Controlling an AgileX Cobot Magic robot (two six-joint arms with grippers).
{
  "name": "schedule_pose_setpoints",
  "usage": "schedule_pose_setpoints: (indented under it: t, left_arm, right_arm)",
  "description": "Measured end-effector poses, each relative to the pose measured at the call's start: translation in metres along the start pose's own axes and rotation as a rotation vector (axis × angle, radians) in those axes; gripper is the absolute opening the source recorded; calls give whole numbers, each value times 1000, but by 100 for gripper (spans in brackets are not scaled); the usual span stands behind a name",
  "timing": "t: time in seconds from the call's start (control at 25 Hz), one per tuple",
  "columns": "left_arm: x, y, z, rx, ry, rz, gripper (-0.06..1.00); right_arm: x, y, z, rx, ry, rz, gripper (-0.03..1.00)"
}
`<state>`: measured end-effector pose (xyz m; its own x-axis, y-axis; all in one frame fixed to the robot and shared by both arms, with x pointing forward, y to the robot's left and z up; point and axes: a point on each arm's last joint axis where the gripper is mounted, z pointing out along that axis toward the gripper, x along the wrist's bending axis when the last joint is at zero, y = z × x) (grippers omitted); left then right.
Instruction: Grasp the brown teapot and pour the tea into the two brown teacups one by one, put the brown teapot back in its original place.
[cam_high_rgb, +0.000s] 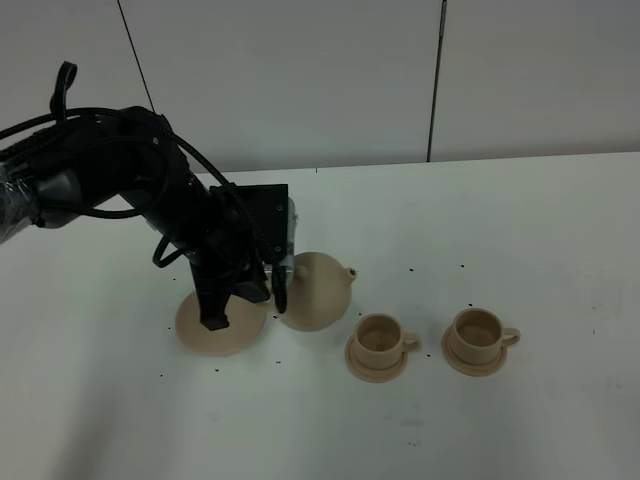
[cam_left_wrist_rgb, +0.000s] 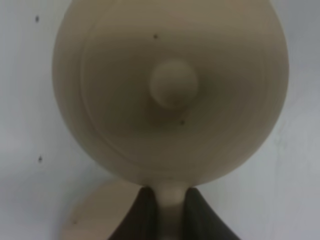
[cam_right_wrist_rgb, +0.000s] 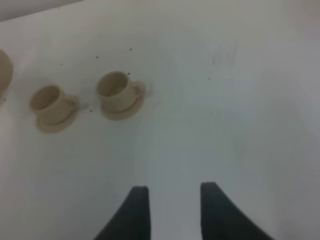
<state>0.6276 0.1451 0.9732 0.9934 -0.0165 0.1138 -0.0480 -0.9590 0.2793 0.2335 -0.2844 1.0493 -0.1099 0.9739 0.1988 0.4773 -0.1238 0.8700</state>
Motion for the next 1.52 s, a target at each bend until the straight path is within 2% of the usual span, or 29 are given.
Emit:
schedule_pose_setpoints:
  t: [0.28,0.44,0.76,1.0,1.24,1.52]
  left_arm:
    - [6,39,-17,10,93,64,17]
    - [9,56,-22,-5,122,90,17]
    - [17,89,13,-5,102,158,17]
    - [33,115,30,4,154,198,17]
    - [41,122,42,71,173,253,17]
    - [44,123,41,80,193,333,17]
  right_arm:
    - [0,0,0,0,0,0,24]
    - [0,0,0,0,0,0,24]
    - [0,0,0,0,0,0,24]
    - [0,0,0,0,0,0,24]
    - [0,0,0,-1,0,0,24]
    - [0,0,0,-1,0,0,24]
